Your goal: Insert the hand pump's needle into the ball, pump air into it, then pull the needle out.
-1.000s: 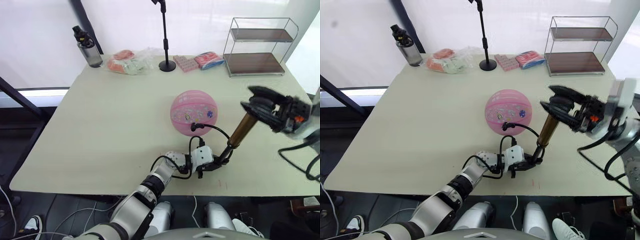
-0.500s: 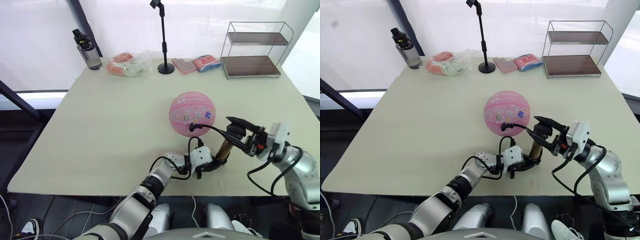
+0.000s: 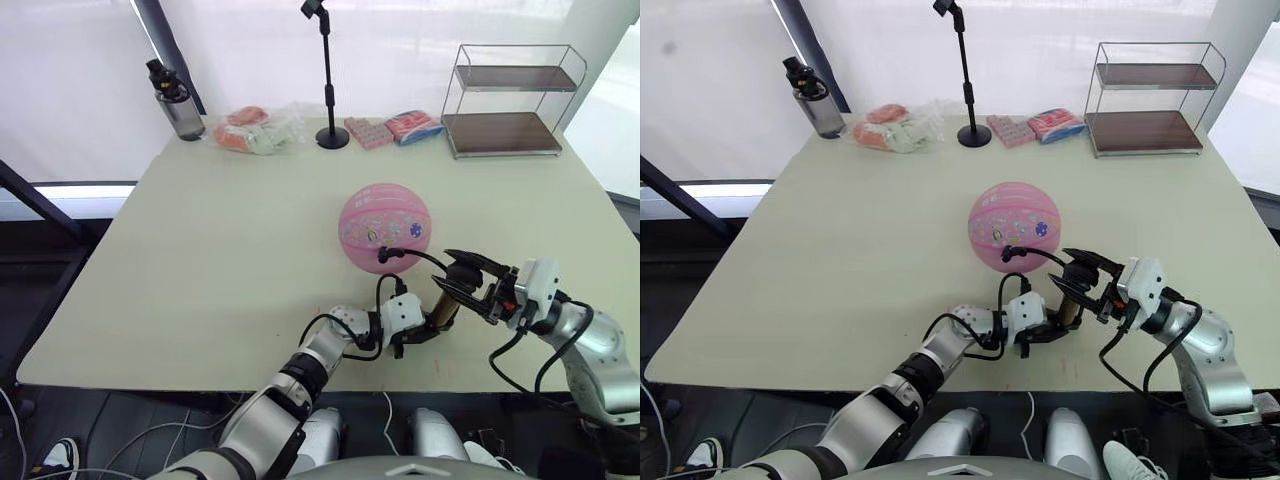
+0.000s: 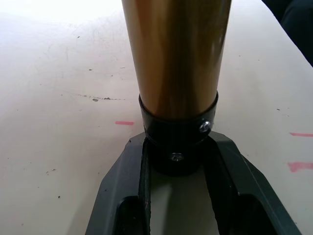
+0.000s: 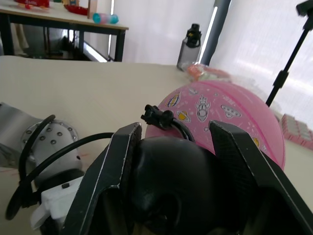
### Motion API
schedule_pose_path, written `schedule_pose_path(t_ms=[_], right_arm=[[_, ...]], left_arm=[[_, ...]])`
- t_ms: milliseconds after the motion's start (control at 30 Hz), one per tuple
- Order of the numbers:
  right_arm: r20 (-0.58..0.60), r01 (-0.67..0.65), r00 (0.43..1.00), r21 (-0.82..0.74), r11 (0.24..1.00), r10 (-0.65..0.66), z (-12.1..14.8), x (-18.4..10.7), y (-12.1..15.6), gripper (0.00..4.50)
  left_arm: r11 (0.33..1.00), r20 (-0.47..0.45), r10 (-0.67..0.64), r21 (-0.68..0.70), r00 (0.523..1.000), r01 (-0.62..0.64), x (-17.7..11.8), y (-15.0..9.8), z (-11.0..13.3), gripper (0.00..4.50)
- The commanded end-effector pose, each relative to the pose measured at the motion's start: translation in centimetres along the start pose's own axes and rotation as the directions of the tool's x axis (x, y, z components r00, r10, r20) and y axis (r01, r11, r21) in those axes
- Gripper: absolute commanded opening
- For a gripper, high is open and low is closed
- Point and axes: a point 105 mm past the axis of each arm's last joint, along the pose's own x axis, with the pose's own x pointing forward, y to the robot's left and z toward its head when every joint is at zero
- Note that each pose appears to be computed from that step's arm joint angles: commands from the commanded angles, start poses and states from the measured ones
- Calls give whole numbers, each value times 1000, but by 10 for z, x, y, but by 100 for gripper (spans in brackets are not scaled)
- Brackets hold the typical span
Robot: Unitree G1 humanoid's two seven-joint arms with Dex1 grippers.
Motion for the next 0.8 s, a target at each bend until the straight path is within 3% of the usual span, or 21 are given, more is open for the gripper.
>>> schedule_pose_path(t_ms=[33,567,667,800], right_arm=[[91,8,996,-37,999,-5,40,0,-10,191],[258,32,966,-99,995,-6,150,-16,-40,191],[252,35,968,-89,995,-11,148,-16,-41,191],[165,15,986,-80,997,-1,122,-16,-34,191]], left_arm=[[993,-157,-85,-97,984,70,-10,-28,-48,109],[992,-156,-91,-100,984,76,-9,-28,-47,109],[992,-155,-92,-99,984,77,-9,-28,-47,109],[992,-154,-91,-98,984,77,-9,-28,-47,109]])
